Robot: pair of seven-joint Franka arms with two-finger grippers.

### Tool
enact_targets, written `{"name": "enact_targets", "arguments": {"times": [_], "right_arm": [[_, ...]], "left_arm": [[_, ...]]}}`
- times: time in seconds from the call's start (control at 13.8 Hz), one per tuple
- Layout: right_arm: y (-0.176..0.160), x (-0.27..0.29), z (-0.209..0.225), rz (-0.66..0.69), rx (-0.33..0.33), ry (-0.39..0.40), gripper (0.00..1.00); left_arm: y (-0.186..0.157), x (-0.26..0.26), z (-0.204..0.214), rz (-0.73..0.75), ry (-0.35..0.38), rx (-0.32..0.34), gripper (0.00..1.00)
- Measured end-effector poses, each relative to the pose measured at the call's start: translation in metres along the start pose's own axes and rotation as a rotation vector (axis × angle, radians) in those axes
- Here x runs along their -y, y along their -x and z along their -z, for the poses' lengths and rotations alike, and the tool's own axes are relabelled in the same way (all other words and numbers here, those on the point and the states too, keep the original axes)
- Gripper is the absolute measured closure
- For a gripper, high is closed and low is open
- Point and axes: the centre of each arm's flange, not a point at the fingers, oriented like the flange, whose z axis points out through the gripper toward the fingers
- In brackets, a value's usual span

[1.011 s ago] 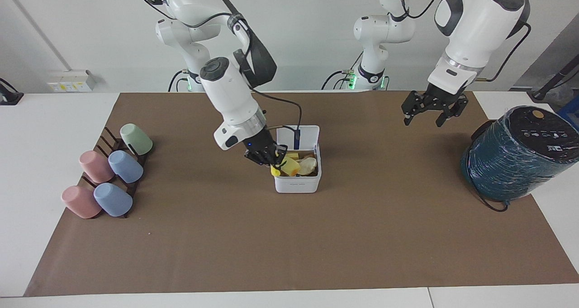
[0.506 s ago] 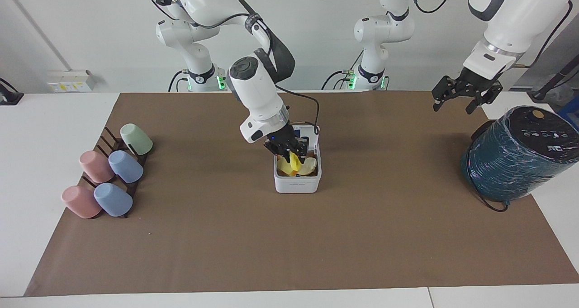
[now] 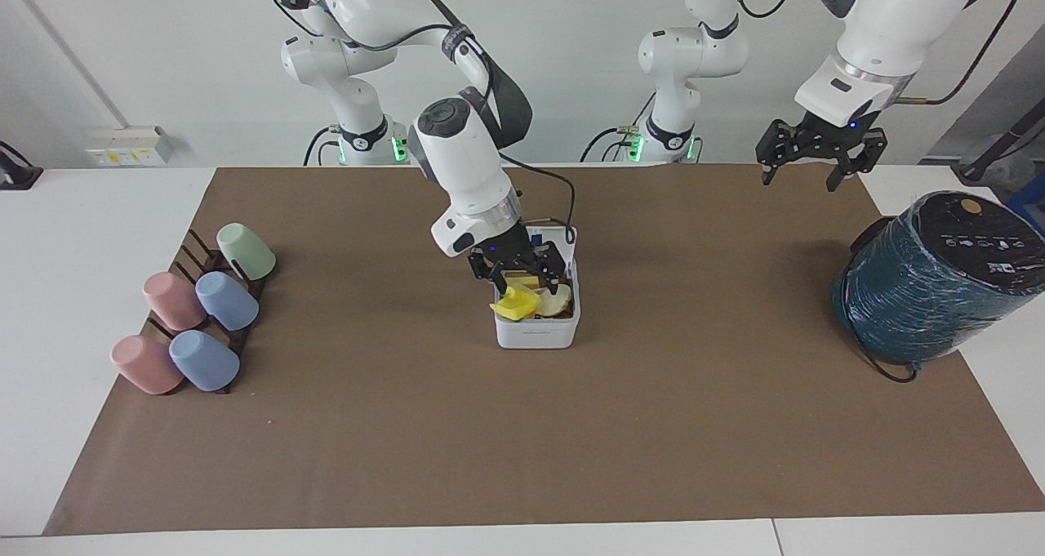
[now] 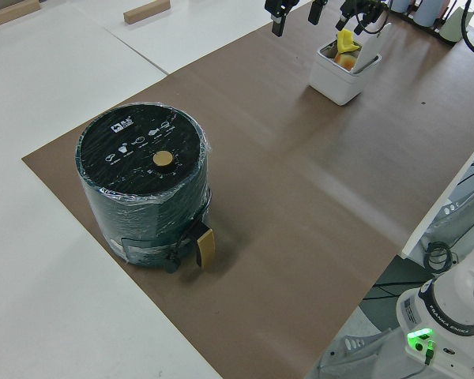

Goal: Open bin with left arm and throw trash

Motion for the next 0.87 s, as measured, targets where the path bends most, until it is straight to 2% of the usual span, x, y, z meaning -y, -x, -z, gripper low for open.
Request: {"name": "enact_targets", "arguments": {"times": [0.22, 0.51, 0.87], "right_arm": [[-0.025, -0.020, 0.020, 0.042, -0.088, 0.058, 0.00], [-0.035, -0.031, 0.023, 0.115, -0.103, 0.071, 0.00], [-0.048, -0.045, 0.007, 0.205, -0.133, 0.059, 0.00]], "left_arm": [[0.001, 0.005, -0.006, 0.008, 0.001, 0.012, 0.00], [0.003, 0.008, -0.015, 0.015, 0.004, 0.032, 0.00], [0.003, 0.009, -0.016, 0.014, 0.004, 0.032, 0.00]]}}
